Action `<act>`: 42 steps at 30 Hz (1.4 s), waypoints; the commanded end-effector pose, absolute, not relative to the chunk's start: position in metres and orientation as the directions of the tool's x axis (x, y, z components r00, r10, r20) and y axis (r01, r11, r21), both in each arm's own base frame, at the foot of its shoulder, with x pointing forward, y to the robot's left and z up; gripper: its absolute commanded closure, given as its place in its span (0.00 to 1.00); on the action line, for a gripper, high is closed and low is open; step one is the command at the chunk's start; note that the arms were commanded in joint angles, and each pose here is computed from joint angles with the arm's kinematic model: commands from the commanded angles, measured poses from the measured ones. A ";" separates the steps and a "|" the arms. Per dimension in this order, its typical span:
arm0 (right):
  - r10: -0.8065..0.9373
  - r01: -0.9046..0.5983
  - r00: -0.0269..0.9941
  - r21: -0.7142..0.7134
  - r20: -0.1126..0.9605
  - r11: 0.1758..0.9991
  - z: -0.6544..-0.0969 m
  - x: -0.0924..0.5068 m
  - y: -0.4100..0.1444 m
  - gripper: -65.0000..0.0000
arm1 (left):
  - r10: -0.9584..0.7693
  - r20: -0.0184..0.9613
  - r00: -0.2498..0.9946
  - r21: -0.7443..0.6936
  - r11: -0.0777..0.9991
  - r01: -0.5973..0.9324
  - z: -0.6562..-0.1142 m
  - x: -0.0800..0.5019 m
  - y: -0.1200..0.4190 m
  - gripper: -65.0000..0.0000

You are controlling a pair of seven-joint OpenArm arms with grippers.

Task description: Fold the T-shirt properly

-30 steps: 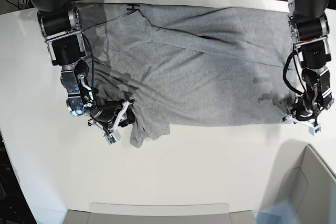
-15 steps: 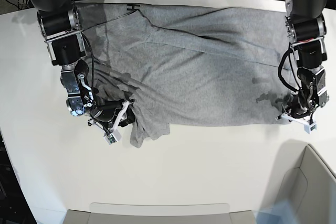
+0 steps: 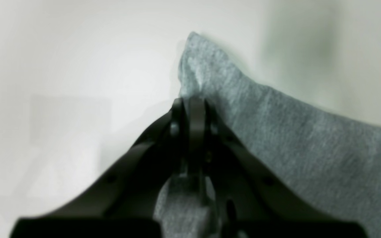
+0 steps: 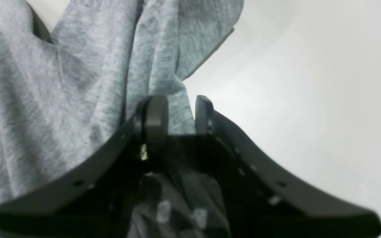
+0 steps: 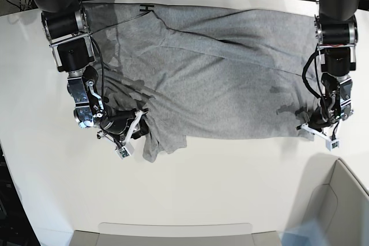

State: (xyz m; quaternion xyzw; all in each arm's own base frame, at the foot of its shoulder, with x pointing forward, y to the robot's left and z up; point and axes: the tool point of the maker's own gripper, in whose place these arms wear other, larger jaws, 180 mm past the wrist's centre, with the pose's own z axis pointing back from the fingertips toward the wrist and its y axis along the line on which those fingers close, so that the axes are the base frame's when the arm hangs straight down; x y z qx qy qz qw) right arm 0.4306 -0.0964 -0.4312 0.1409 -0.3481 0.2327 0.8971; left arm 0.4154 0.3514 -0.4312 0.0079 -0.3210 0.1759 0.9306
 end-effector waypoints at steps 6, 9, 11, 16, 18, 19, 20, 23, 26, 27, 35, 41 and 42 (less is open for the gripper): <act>0.365 -0.517 0.677 0.060 0.639 0.854 -0.438 0.426 -0.108 1.00 | 0.347 0.639 0.687 -0.141 0.930 -0.338 -0.411 0.418 0.356 1.00; 0.368 -0.520 0.669 0.052 0.646 0.853 -0.434 0.428 -0.109 1.00 | 0.336 0.663 0.670 -0.142 0.934 -0.328 -0.404 0.417 0.356 1.00; 0.372 -0.532 0.643 0.041 0.669 0.845 -0.424 0.433 -0.104 1.00 | 0.341 0.674 0.655 -0.148 0.932 -0.332 -0.400 0.418 0.358 1.00; 0.385 -0.544 0.597 0.003 0.704 0.839 -0.404 0.441 -0.106 1.00 | 0.371 0.707 0.602 -0.178 0.917 -0.357 -0.385 0.419 0.368 1.00; 0.386 -0.543 0.593 -0.002 0.707 0.839 -0.402 0.443 -0.107 1.00 | 0.365 0.711 0.601 -0.176 0.920 -0.351 -0.383 0.420 0.367 1.00; 0.390 -0.540 0.594 -0.011 0.704 0.842 -0.402 0.444 -0.113 1.00 | 0.364 0.711 0.601 -0.174 0.920 -0.351 -0.383 0.420 0.367 1.00; 0.389 -0.537 0.595 -0.012 0.704 0.843 -0.401 0.444 -0.115 1.00 | 0.366 0.712 0.599 -0.176 0.919 -0.353 -0.382 0.420 0.367 1.00; 0.391 -0.535 0.595 -0.017 0.703 0.845 -0.401 0.445 -0.118 1.00 | 0.364 0.719 0.591 -0.179 0.920 -0.349 -0.379 0.423 0.367 1.00; 0.372 -0.517 0.600 -0.012 0.709 0.856 -0.398 0.448 -0.123 1.00 | 0.353 0.736 0.578 -0.178 0.924 -0.337 -0.370 0.427 0.366 1.00; 0.354 -0.497 0.611 -0.005 0.709 0.868 -0.396 0.449 -0.129 1.00 | 0.348 0.742 0.573 -0.178 0.926 -0.333 -0.367 0.429 0.365 1.00; 0.309 -0.440 0.611 -0.012 0.729 0.898 -0.365 0.461 -0.147 1.00 | 0.342 0.747 0.570 -0.176 0.929 -0.326 -0.364 0.431 0.364 1.00; 0.331 -0.450 0.609 -0.029 0.721 0.892 -0.359 0.459 -0.146 1.00 | 0.342 0.753 0.562 -0.179 0.929 -0.325 -0.361 0.432 0.364 1.00; 0.331 -0.450 0.609 -0.029 0.721 0.892 -0.359 0.459 -0.146 1.00 | 0.336 0.761 0.556 -0.178 0.931 -0.319 -0.357 0.434 0.363 1.00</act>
